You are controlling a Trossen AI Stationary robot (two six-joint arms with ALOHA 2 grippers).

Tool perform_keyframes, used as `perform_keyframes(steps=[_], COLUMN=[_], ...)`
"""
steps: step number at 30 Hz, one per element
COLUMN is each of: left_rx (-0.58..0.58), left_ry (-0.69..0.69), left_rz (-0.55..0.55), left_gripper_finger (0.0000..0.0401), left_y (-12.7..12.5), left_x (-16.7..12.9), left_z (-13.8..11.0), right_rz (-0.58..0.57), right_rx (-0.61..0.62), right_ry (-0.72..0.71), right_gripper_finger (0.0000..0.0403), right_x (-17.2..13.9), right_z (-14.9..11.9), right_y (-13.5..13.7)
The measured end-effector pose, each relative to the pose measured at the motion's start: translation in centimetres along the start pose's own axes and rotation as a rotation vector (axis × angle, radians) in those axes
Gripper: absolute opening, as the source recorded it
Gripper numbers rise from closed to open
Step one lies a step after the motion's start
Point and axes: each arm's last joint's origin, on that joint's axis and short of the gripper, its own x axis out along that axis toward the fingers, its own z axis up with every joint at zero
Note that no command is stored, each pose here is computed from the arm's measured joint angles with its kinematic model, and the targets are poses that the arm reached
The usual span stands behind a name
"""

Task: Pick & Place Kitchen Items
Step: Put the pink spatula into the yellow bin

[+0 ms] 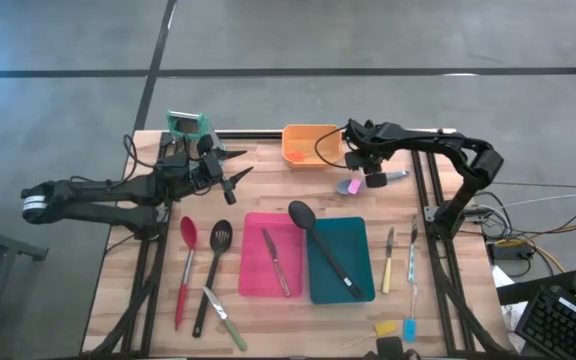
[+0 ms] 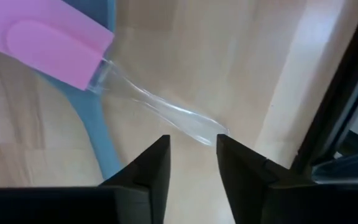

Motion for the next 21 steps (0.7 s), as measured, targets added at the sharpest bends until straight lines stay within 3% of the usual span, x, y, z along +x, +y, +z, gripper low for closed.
perform_keyframes(steps=[10,21], left_rx=[-0.002,-0.003], left_ry=[0.000,0.000], left_rz=[0.000,0.000], left_gripper_finger=[0.0218,0.0218], left_y=[0.0,0.0], left_x=[0.0,0.0], left_z=[0.0,0.0], right_rz=[0.031,0.051], right_rx=[-0.091,-0.091], right_ry=[-0.046,-0.031], right_gripper_finger=[0.0164,0.0143], right_x=[0.2,0.7], right_z=[1.3,1.1], right_y=[0.9,1.3])
